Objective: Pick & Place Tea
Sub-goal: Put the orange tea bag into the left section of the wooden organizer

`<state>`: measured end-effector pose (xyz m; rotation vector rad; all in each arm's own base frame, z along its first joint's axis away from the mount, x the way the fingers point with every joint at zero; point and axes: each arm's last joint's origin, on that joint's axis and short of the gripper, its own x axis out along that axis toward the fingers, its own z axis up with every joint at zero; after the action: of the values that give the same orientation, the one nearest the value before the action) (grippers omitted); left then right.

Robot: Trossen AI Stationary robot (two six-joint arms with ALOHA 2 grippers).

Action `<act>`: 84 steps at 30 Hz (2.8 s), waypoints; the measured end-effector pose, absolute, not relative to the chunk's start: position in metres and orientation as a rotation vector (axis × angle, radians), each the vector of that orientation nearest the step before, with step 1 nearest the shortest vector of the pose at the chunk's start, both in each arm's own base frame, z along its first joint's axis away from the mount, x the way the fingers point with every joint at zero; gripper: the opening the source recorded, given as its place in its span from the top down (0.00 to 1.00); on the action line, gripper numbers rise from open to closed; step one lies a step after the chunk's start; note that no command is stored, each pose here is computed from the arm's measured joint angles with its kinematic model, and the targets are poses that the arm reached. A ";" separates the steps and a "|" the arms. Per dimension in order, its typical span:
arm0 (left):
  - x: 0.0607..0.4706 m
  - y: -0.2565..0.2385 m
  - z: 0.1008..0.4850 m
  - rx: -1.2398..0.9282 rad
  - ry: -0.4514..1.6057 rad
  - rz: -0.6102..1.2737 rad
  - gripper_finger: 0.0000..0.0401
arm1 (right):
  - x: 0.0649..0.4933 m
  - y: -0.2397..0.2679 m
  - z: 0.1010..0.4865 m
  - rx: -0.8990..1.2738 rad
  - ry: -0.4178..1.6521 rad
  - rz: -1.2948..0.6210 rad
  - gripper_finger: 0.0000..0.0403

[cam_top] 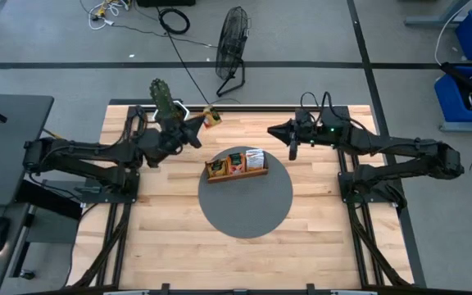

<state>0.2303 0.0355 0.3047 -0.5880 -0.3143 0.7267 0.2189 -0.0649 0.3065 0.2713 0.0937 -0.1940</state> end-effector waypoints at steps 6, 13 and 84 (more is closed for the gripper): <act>0.232 0.042 0.330 -0.515 -0.341 0.698 0.98 | 0.241 -0.054 0.306 0.256 -0.009 -0.213 0.70; 0.232 0.042 0.330 -0.481 -0.325 0.700 0.98 | 0.264 -0.046 0.303 0.248 -0.146 -0.219 0.52; 0.234 0.036 0.327 -0.385 -0.186 0.449 0.72 | 0.306 -0.047 0.342 0.287 0.263 -0.257 1.00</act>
<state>0.2344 0.0356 0.3270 -0.3854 -0.1858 0.4493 0.3055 -0.0466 0.3418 0.2872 0.2626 -0.2567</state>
